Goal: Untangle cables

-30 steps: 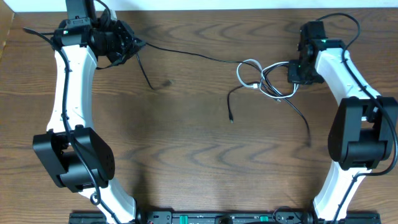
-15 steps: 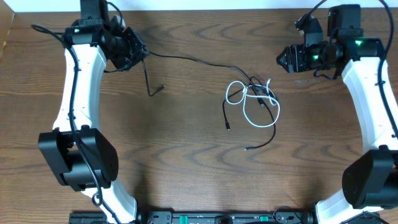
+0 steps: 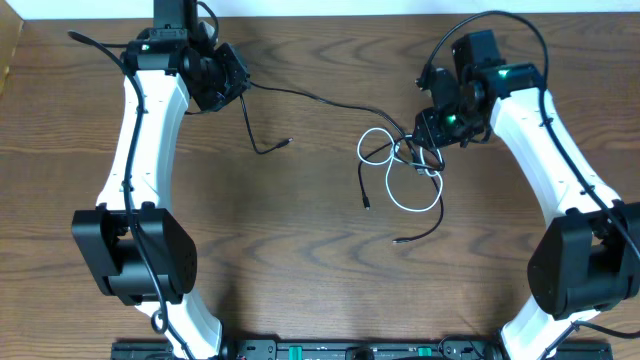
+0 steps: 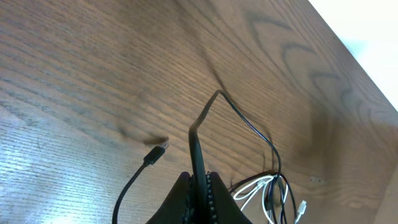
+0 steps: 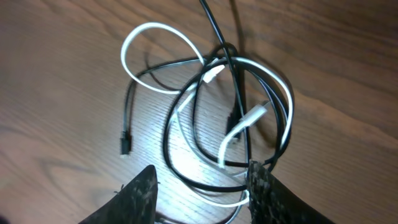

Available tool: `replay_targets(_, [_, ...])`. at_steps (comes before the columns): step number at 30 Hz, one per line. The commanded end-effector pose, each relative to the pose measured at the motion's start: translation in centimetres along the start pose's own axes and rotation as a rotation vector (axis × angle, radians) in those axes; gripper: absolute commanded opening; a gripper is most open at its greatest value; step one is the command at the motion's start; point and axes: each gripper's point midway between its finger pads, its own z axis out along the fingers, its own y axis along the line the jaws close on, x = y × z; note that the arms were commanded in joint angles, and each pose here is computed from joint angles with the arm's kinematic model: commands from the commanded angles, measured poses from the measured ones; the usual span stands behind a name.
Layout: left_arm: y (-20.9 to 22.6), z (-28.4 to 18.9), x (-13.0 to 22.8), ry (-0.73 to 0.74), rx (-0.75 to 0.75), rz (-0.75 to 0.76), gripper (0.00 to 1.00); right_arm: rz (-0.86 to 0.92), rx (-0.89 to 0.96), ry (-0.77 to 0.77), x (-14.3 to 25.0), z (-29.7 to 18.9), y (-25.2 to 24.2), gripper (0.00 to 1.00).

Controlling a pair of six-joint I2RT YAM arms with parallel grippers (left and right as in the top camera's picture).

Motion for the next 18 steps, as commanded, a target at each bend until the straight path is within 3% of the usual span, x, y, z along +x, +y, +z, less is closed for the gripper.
replay_targets(1, [-0.3,0.3,0.5,0.006,-0.01,0.033,0.07,0.028,0.041,0.049,1.1,2.1,-1.0,0.42])
replay_targets(4, [-1.4,0.8,1.3,0.019,-0.001,0.076,0.07,0.125,0.063,0.056,1.1,2.8,-2.0,0.43])
replay_targets(5, [-1.8,0.9,1.6,0.022,0.002,0.096,0.17,0.15,0.065,0.056,1.1,2.9,-2.3,0.45])
replay_targets(6, [-2.3,1.1,1.9,0.025,0.008,0.117,0.49,0.17,0.066,0.055,1.1,3.1,-2.5,0.47])
replay_targets(7, [-2.8,1.2,2.1,0.024,0.015,0.127,0.95,0.187,0.068,0.052,1.0,3.1,-2.8,0.47])
replay_targets(10, [-3.9,1.2,2.3,0.023,0.051,0.148,0.96,0.226,0.073,0.041,0.9,3.0,-3.7,0.49])
replay_targets(13, [-7.4,0.2,3.5,0.07,0.191,0.247,0.96,0.288,0.082,0.028,0.9,2.6,-5.1,0.52])
replay_targets(18, [-11.5,0.5,7.8,0.123,0.248,0.456,0.97,0.422,0.022,-0.032,0.3,1.6,-7.4,0.55])
